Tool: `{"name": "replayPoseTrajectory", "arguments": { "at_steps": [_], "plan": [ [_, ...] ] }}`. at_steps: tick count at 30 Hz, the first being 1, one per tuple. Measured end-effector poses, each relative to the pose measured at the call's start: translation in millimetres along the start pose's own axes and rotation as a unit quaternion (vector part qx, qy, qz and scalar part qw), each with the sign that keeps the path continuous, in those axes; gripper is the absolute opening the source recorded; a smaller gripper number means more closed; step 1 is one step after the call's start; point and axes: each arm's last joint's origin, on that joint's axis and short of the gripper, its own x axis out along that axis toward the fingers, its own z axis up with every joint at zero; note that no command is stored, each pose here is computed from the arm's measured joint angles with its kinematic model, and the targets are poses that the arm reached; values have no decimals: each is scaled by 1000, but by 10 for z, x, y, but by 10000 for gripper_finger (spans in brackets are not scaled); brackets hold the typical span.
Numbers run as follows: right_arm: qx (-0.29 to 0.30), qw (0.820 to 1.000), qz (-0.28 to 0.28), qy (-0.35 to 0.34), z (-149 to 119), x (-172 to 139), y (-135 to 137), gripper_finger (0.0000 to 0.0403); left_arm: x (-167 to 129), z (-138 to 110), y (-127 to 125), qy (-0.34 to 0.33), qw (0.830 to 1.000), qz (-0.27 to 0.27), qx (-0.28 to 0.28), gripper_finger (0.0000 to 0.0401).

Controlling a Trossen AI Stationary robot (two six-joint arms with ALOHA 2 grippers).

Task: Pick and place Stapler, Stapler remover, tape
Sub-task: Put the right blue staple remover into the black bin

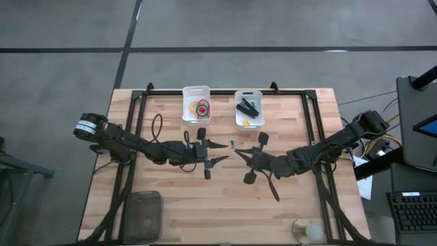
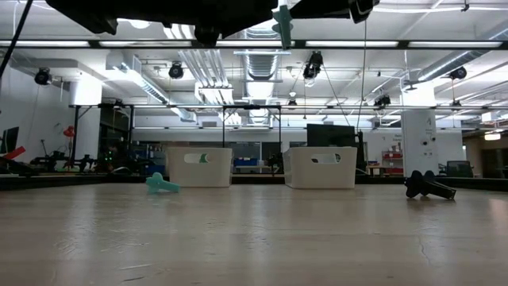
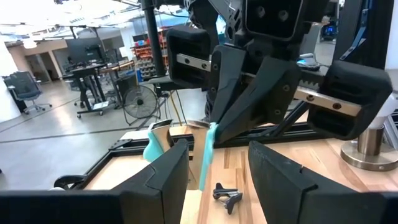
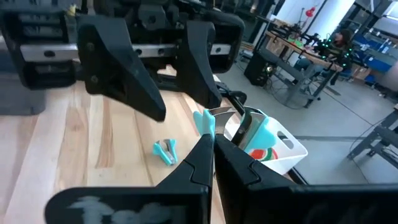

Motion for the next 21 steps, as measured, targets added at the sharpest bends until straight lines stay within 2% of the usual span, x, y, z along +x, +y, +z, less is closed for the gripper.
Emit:
{"name": "replayPoseTrajectory", "arguments": {
  "at_steps": [11,21],
  "plan": [
    [3,1000,13,-9,39,3,9,8,0,0,3,1,1000,3,0,165],
    [7,1000,20,-13,49,3,12,8,0,0,3,0,1000,3,0,103]
  ]
}}
